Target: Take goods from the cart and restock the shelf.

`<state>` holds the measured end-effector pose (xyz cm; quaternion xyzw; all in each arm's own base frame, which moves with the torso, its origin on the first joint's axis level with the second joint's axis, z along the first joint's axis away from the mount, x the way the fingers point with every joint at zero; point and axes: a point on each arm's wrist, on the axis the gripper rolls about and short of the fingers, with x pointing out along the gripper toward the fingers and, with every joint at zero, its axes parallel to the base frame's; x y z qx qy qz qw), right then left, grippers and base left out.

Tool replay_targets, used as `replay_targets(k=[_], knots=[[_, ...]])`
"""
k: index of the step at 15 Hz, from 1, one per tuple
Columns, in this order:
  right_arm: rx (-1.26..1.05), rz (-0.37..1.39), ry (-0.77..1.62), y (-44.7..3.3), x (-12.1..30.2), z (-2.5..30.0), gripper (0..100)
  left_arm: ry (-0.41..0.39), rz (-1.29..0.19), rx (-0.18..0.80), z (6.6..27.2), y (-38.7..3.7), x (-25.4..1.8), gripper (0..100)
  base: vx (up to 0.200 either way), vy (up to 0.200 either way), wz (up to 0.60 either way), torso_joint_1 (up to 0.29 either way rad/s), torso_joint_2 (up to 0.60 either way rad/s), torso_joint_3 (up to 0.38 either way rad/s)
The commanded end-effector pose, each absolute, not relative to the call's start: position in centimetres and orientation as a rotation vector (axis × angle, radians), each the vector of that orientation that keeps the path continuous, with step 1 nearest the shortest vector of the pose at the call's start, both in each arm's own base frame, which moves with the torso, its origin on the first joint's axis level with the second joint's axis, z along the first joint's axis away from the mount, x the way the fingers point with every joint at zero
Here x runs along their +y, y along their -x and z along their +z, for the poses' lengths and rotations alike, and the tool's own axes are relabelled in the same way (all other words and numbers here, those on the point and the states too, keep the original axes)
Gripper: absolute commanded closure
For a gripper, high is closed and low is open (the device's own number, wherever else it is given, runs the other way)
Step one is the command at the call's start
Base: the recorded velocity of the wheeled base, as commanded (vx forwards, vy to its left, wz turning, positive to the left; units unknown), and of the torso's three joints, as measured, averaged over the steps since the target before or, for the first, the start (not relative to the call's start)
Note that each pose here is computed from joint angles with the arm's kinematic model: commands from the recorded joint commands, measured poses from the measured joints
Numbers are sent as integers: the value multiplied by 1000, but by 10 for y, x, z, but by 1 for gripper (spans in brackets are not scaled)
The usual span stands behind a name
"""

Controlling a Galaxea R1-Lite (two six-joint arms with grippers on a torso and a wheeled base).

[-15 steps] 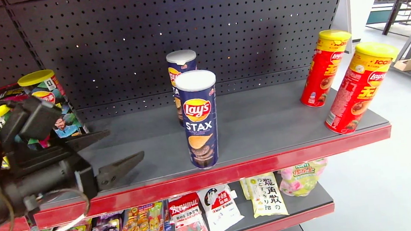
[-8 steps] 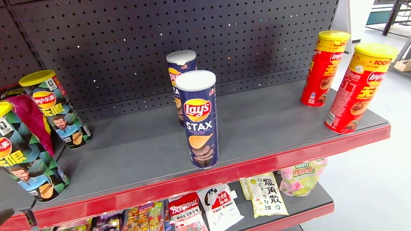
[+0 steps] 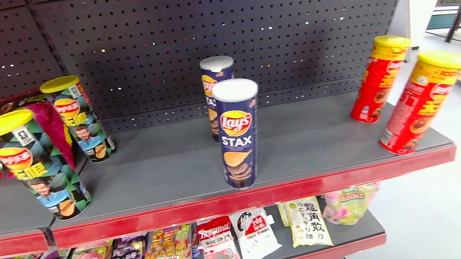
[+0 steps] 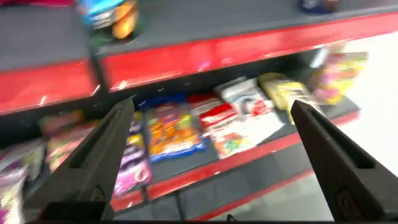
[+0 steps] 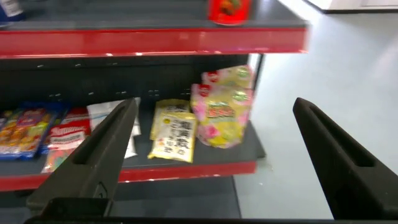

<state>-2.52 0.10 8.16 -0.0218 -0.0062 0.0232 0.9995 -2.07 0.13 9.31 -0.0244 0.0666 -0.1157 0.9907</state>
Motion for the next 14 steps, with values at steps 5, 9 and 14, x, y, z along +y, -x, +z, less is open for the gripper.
replay_targets(k=[5,9,14], knots=[[-12,50,45,25,1,82,0,31,-211,122,85,20,2,0,0,0,240,2,1,-1],[-45,106,-15,24,1,133,0,-1,-168,97,77,16,2,0,0,0,0,0,0,0],[111,215,88,-33,5,208,0,4,-137,99,77,15,2,0,0,0,0,0,0,0]])
